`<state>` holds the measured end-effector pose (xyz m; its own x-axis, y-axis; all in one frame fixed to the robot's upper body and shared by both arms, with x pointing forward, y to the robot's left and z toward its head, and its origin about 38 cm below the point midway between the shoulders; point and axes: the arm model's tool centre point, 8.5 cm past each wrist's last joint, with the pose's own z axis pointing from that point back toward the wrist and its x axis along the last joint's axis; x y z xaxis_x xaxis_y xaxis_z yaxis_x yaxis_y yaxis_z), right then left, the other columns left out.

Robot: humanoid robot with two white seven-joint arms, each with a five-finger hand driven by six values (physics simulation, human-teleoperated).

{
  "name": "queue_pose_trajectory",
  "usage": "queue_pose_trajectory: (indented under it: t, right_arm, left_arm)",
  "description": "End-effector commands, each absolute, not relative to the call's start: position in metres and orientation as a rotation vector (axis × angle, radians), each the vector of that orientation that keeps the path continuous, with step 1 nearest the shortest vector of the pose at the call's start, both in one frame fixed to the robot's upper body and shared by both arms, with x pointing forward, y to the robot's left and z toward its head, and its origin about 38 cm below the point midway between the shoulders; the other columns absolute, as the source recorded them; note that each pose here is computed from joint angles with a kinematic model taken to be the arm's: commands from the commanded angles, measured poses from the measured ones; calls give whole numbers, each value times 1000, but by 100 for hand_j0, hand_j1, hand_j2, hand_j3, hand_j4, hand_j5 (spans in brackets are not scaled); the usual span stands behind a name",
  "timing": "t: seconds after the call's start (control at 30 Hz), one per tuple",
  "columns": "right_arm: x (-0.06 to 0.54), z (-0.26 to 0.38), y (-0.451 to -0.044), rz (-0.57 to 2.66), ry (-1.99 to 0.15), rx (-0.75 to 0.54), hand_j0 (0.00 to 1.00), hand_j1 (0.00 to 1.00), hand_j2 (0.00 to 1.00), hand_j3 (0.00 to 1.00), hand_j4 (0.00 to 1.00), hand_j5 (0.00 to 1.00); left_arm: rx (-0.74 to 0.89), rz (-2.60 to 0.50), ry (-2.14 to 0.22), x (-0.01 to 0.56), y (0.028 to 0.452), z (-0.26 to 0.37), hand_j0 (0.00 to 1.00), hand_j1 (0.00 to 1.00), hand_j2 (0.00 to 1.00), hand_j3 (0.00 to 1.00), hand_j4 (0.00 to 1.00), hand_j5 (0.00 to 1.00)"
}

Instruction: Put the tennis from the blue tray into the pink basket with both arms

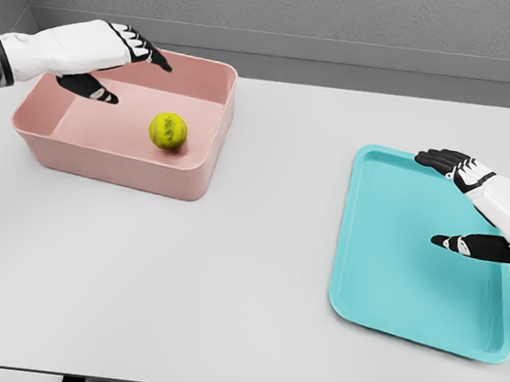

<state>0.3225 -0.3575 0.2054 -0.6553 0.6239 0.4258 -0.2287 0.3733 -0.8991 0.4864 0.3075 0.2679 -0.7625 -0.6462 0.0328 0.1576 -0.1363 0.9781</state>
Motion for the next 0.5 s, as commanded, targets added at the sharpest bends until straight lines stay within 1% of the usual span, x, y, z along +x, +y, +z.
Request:
queue_pose_trajectory:
  t: [0.0, 0.1, 0.2, 0.37, 0.47]
  right_arm:
    - [323, 206, -358, 1371, -1856, -339, 100, 100, 100, 100, 100, 100]
    - [323, 206, -358, 1370, -1855, -339, 100, 100, 100, 100, 100, 100]
    - [323, 206, -358, 1370, -1855, -339, 100, 100, 100, 100, 100, 100]
    - [322, 205, -359, 1369, -1853, -338, 100, 100, 100, 100, 100, 100]
    - [322, 205, -359, 1368, -1851, -338, 100, 100, 100, 100, 100, 100]
  left_arm:
    - [561, -1929, -1592, 487, 315, 270, 100, 100, 100, 100, 100, 100]
    - [595, -1924, -1567, 484, 331, 276, 100, 100, 100, 100, 100, 100]
    - [593, -1890, -1560, 479, 347, 280, 100, 100, 100, 100, 100, 100]
    - [551, -1860, -1486, 455, 380, 262, 100, 100, 100, 100, 100, 100]
    - [557, -1843, -1493, 443, 394, 276, 100, 100, 100, 100, 100, 100]
